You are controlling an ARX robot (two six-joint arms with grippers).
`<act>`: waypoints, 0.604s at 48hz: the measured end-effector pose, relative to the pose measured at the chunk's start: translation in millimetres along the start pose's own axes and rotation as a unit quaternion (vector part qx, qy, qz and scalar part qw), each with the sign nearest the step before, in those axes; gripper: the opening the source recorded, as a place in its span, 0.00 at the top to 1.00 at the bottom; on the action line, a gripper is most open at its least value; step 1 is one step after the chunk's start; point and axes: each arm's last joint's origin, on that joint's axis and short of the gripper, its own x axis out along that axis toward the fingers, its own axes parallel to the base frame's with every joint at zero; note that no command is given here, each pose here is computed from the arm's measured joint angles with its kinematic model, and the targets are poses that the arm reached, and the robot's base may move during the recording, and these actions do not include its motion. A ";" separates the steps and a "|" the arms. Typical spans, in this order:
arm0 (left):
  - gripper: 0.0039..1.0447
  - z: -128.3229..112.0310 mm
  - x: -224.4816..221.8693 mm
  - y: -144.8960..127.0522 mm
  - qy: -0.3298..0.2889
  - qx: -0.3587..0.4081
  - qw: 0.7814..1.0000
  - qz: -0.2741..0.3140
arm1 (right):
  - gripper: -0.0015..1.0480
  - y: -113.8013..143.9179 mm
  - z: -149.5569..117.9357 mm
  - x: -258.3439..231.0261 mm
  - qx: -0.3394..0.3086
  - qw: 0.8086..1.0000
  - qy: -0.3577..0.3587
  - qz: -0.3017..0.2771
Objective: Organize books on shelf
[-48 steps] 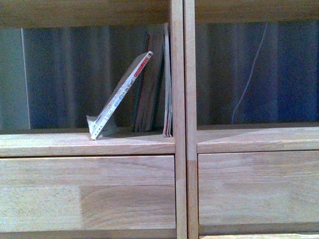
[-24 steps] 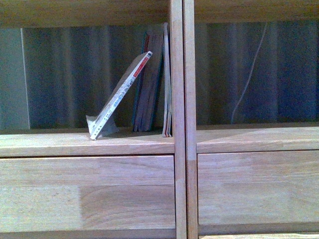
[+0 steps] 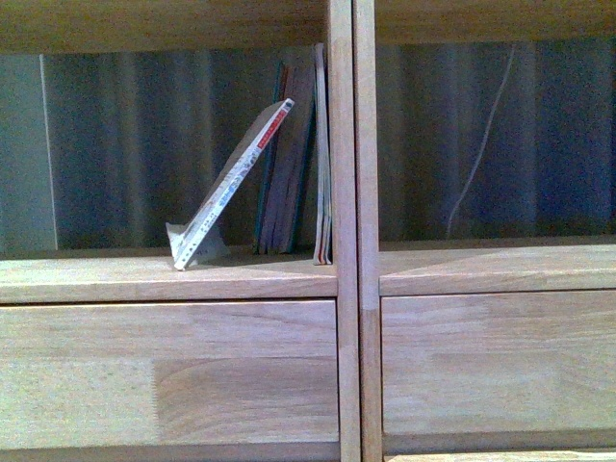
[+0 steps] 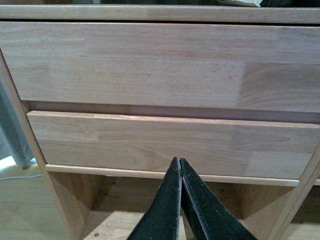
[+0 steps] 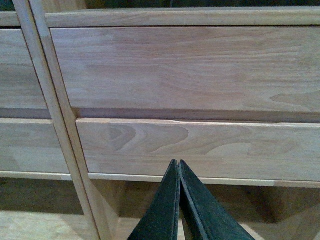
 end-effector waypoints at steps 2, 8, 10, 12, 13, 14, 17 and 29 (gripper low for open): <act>0.98 -2.9 -4.1 0.0 0.012 0.000 1.000 -0.001 | 0.97 0.1 -1.2 -3.2 0.000 1.000 0.004 0.002; 0.98 -2.7 -10.8 0.1 0.004 0.000 1.000 0.001 | 0.97 0.1 -2.8 -11.0 0.000 1.000 0.003 0.002; 0.98 -2.7 -10.9 0.1 0.003 0.000 1.000 0.001 | 0.97 0.0 -2.5 -11.3 0.000 1.000 0.002 0.001; 0.98 -2.6 -11.0 0.1 0.003 0.000 1.000 0.001 | 0.97 0.1 -2.6 -11.3 0.000 1.000 0.002 0.001; 0.98 -2.6 -11.1 0.1 0.002 0.000 1.000 0.001 | 0.97 0.0 -2.8 -11.3 0.000 1.000 0.003 0.000; 0.98 -2.6 -11.1 0.1 0.002 0.000 1.000 0.001 | 0.97 -0.1 -2.7 -11.3 0.000 1.000 0.003 -0.001; 0.98 -2.7 -11.1 0.1 0.003 0.000 1.000 0.001 | 0.97 0.0 -2.7 -11.4 0.000 1.000 0.002 0.001; 0.97 -2.7 -11.1 0.1 0.003 0.000 1.000 0.001 | 0.97 0.0 -2.7 -11.4 0.000 1.000 0.002 0.001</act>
